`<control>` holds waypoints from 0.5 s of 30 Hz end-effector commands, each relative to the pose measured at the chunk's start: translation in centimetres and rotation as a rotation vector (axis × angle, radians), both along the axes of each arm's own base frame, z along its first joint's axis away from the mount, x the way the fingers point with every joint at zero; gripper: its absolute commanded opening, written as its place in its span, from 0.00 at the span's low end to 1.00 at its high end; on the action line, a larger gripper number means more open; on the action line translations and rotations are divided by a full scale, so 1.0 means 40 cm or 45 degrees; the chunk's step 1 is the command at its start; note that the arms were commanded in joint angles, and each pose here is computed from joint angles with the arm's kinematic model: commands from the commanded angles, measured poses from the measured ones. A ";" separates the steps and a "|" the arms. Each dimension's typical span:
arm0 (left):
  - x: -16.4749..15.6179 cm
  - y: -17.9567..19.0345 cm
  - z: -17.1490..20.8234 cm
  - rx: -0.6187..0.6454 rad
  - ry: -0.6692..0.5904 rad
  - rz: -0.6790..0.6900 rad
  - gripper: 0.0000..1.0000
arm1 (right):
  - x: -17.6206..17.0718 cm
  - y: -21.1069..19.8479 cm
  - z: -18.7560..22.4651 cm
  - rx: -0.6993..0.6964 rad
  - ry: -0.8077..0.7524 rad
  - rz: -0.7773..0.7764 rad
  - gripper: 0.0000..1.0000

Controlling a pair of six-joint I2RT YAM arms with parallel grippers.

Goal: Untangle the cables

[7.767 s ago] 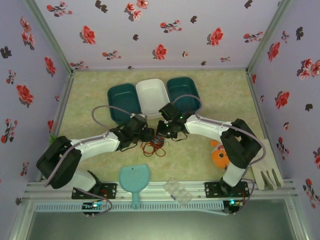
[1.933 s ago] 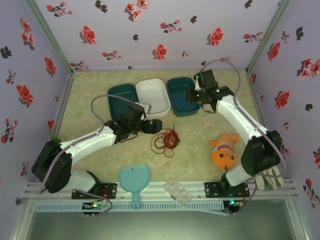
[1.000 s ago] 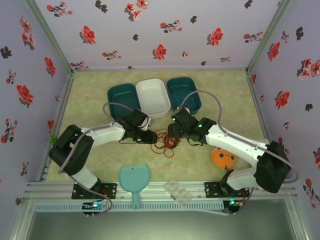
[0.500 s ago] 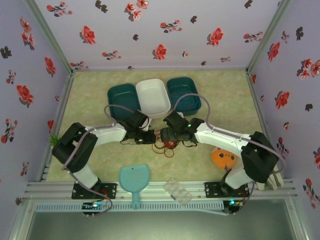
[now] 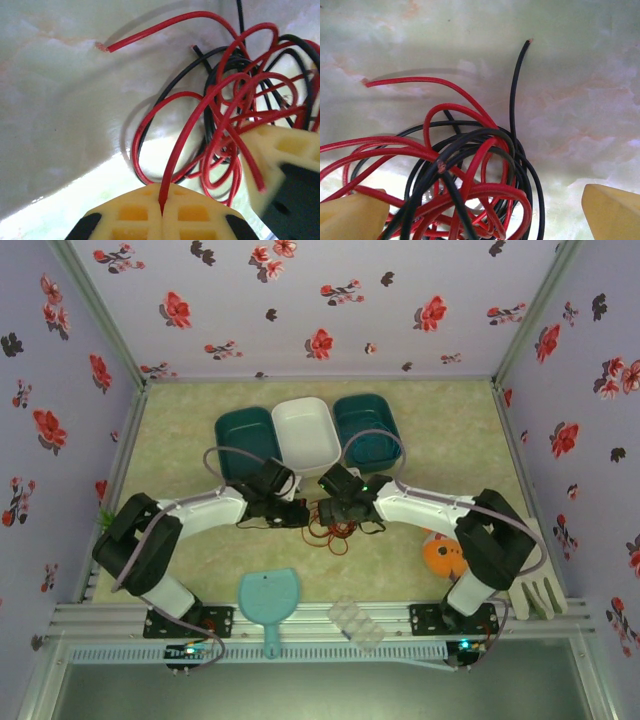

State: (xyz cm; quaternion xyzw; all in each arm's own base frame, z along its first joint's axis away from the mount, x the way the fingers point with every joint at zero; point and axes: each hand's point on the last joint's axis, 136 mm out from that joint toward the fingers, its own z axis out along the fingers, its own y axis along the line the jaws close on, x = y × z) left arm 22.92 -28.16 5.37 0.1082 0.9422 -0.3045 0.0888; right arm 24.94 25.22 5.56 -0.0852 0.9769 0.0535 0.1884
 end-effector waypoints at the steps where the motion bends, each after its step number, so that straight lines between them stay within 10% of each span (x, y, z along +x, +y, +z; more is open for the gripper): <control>1: -0.009 0.004 0.055 -0.010 -0.045 -0.062 0.00 | 0.003 -0.037 -0.021 -0.094 -0.002 -0.071 0.99; 15: -0.066 0.063 0.255 -0.044 -0.271 -0.199 0.00 | -0.018 -0.116 -0.107 -0.112 0.093 -0.207 0.99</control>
